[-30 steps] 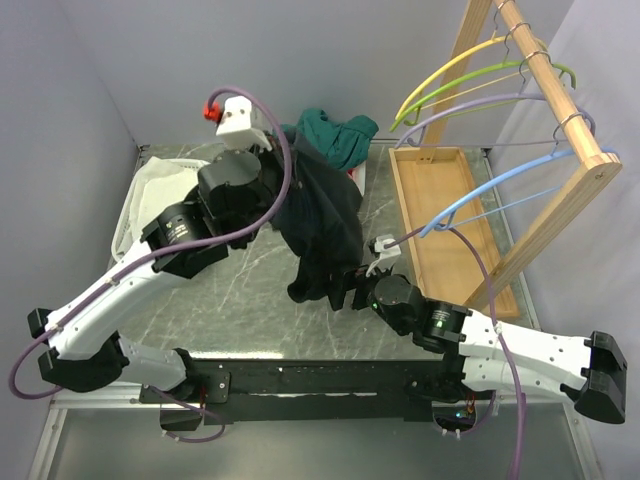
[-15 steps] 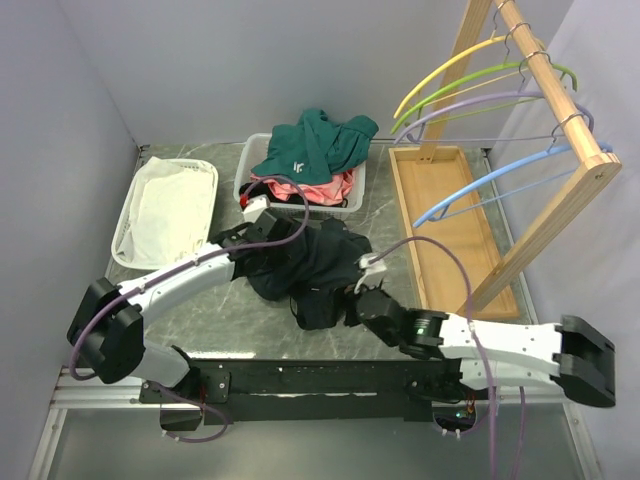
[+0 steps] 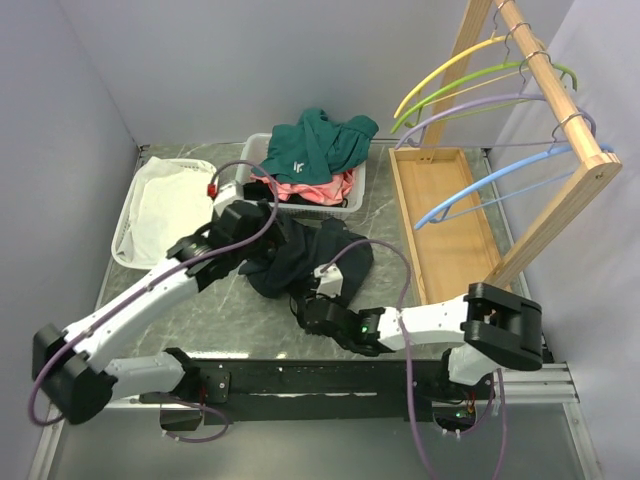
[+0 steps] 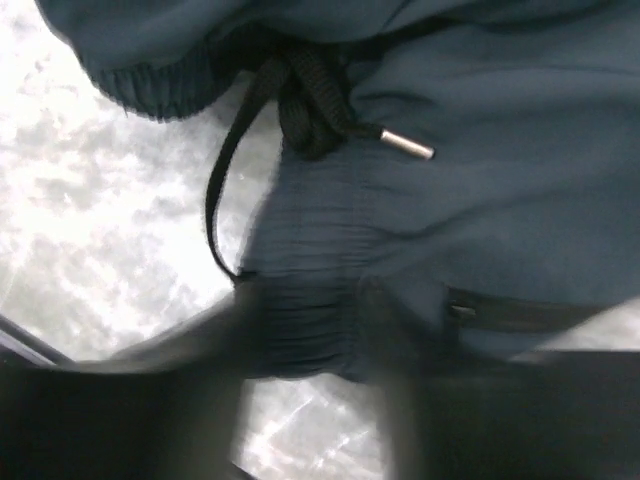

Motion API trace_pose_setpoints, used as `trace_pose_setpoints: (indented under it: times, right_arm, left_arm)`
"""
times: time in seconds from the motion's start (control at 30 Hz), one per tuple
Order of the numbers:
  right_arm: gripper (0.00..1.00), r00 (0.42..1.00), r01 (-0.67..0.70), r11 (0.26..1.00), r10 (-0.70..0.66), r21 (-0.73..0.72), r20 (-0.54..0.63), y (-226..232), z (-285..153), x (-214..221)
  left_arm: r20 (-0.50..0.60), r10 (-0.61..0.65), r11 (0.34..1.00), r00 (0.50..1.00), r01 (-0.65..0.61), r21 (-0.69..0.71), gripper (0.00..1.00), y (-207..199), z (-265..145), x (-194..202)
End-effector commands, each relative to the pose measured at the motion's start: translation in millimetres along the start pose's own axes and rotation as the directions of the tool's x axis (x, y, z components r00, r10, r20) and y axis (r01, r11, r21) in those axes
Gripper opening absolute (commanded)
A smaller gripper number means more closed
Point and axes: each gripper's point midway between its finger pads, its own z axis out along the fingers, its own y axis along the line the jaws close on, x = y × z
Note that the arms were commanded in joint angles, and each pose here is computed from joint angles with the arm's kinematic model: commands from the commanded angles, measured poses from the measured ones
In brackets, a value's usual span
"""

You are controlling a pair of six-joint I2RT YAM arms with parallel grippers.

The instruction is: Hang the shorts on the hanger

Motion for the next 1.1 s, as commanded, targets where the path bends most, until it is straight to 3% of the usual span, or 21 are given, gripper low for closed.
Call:
trace_pose_setpoints:
  times: [0.0, 0.03, 0.1, 0.13, 0.27, 0.33, 0.43, 0.5, 0.6, 0.87, 1.07]
  right_arm:
    - [0.16, 0.995, -0.061, 0.982, 0.045, 0.178, 0.09, -23, -2, -27]
    - [0.01, 0.991, -0.063, 0.97, 0.034, 0.233, 0.128, -37, -9, -36]
    - [0.0, 0.986, -0.066, 0.956, 0.018, 0.286, 0.167, -53, -35, -56]
    - [0.0, 0.982, -0.071, 0.955, 0.016, 0.289, 0.19, -55, -44, -67]
    - [0.0, 0.95, -0.079, 0.943, -0.026, 0.322, 0.311, -66, -91, -129]
    - [0.0, 0.946, -0.056, 0.934, -0.064, 0.353, 0.319, -72, -105, -143]
    - [0.0, 0.937, -0.023, 0.927, -0.111, 0.375, 0.331, -69, -120, -169]
    - [0.0, 0.933, -0.012, 0.917, -0.133, 0.398, 0.334, -72, -125, -176]
    - [0.0, 0.926, -0.014, 0.918, -0.137, 0.396, 0.351, -70, -134, -190]
    - [0.0, 0.906, -0.011, 0.929, -0.148, 0.371, 0.397, -57, -158, -230]
    - [0.0, 0.903, -0.003, 0.94, -0.145, 0.342, 0.404, -47, -163, -242]
  left_arm:
    - [0.024, 0.009, 1.0, 1.0, -0.008, -0.004, 0.99, 21, -18, 1]
    - [0.042, 0.0, 0.998, 0.999, -0.003, 0.061, 0.99, 15, -28, -3]
    - [0.031, 0.011, 0.993, 0.999, -0.014, 0.118, 0.95, 22, -27, 13]
    - [0.065, -0.009, 0.965, 0.998, -0.009, 0.263, 0.93, 1, -43, 6]
    - [0.066, 0.005, 0.932, 0.998, -0.029, 0.363, 0.89, 3, -43, 37]
    - [0.059, 0.027, 0.912, 0.998, -0.049, 0.408, 0.87, -6, -50, 52]
    - [0.071, 0.041, 0.902, 0.997, -0.067, 0.426, 0.82, -11, -49, 70]
    - [0.078, 0.049, 0.911, 0.996, -0.077, 0.406, 0.72, -6, -42, 79]
    - [0.083, 0.057, 0.934, 0.995, -0.083, 0.349, 0.67, 5, -30, 91]
    - [0.096, 0.111, 0.935, 0.989, -0.137, 0.328, 0.75, 4, -25, 109]
    - [0.094, 0.111, 0.954, 0.989, -0.133, 0.269, 0.7, 13, -10, 119]
